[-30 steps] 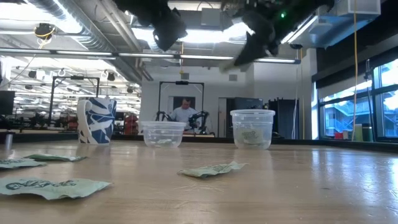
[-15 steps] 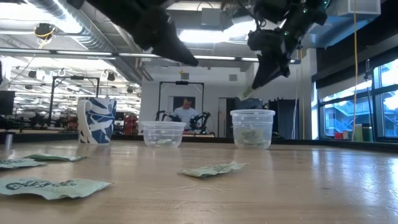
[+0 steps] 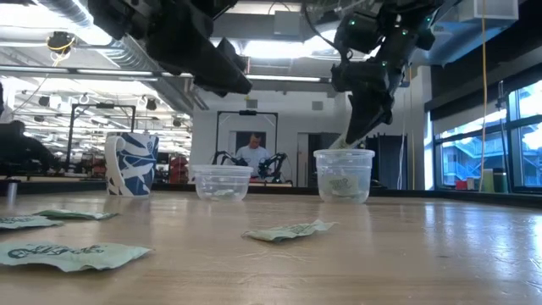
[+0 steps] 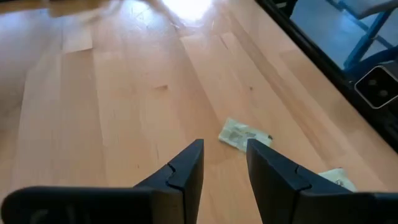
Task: Pick and place items into bin
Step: Put the white stevia packet into the right transparent bin, then put the green truvia packet into the left transparent bin
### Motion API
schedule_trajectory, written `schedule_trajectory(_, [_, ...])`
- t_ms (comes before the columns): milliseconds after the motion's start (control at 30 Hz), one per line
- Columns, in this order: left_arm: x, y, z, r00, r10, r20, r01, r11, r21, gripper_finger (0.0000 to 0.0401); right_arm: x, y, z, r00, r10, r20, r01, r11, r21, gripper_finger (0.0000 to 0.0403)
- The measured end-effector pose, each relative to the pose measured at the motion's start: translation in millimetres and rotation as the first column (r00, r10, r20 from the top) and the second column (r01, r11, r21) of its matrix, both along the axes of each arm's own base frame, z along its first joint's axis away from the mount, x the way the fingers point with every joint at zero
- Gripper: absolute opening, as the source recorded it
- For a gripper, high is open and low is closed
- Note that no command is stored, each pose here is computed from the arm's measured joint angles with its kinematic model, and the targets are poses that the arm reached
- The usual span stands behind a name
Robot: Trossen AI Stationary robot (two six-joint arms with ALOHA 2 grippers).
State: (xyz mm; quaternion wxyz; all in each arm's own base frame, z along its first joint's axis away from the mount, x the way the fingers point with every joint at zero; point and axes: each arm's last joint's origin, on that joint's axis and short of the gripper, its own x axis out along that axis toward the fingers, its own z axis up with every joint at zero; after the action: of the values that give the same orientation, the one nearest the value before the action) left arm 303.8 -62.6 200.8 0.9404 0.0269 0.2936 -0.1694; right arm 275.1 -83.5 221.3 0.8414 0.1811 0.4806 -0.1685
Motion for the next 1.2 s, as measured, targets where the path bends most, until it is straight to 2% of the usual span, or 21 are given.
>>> schedule_trajectory(333, [-3.9, 1.2, -6.1, 0.998, 0.006, -0.057, -0.005, 1.0, 0.013, 0.0115, 2.5, -0.7, -5.2, 1.0, 0.001, -0.016, -0.001, 1.0, 0.004, 0.0008])
schedule_trajectory(467, [-9.5, 2.4, -12.8, 0.986, 0.037, -0.161, -0.038, 0.999, -0.003, 0.0114, 2.4, -0.7, -5.3, 1.0, 0.001, -0.017, -0.001, 1.0, 0.003, 0.0028])
schedule_trajectory(800, [-30.0, 3.7, -29.2, 0.877, 0.139, -0.46, -0.168, 0.985, -0.023, 0.011, 1.6, -3.4, -5.3, 0.998, -0.05, -0.041, 0.046, 0.996, -0.082, 0.0117])
schedule_trajectory(1000, [-44.4, 1.6, -36.1, 0.771, 0.19, -0.608, -0.235, 0.972, 0.007, 0.01, 1.7, -3.5, -5.3, 0.998, -0.052, -0.041, 0.048, 0.995, -0.087, 0.0134])
schedule_trajectory(1200, [-44.9, -6.6, -35.6, 0.798, 0.187, -0.573, -0.195, 0.98, 0.047, 0.0096, 1.7, -3.6, -5.3, 0.998, -0.046, -0.042, 0.042, 0.995, -0.09, 0.0135])
